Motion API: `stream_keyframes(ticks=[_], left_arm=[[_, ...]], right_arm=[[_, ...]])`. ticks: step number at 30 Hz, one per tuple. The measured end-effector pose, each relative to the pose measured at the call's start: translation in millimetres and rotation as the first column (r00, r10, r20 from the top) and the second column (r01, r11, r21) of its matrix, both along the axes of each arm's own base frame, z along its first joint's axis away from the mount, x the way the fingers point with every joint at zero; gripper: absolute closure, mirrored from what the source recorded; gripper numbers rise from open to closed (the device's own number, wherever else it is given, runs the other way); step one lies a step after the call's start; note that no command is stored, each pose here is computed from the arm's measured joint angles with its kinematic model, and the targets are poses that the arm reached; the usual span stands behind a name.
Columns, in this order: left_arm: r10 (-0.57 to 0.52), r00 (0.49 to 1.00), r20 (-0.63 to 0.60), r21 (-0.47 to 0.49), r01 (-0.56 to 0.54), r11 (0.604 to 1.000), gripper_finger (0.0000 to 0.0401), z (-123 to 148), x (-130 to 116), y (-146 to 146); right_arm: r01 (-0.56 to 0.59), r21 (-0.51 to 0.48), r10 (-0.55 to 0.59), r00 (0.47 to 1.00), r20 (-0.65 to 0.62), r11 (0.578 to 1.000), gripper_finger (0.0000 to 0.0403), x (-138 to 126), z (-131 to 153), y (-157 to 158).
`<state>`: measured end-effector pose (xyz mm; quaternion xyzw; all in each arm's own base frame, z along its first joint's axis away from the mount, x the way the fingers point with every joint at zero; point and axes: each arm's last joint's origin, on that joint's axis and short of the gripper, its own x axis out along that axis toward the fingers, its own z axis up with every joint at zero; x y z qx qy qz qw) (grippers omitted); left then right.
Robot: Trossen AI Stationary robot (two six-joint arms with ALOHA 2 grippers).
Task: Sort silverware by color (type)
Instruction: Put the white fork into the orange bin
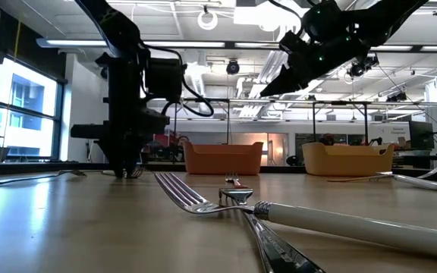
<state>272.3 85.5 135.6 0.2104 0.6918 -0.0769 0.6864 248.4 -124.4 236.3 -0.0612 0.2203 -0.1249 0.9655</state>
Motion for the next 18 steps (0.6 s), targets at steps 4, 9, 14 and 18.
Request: stream_keyframes(ticks=[4,9,14,18], left_arm=[[0.002,1.000,0.002,-0.002,-0.002,1.000,0.0300,0,0,0],[0.043,0.999,0.009,-0.045,-0.043,0.998,0.0336,-1,-2,4],[0.122,0.992,0.024,-0.114,-0.119,0.986,0.0360,-1,-6,12],[0.129,0.991,0.022,-0.117,-0.125,0.985,0.0371,-1,-7,15]], right_arm=[[0.000,0.002,0.000,1.000,-0.004,1.000,0.0403,0,0,0],[0.000,0.002,0.000,1.000,-0.004,1.000,0.0403,0,0,0],[0.000,0.002,0.000,1.000,-0.004,1.000,0.0403,0,0,0],[0.000,0.002,0.000,1.000,-0.004,1.000,0.0403,0,0,0]])
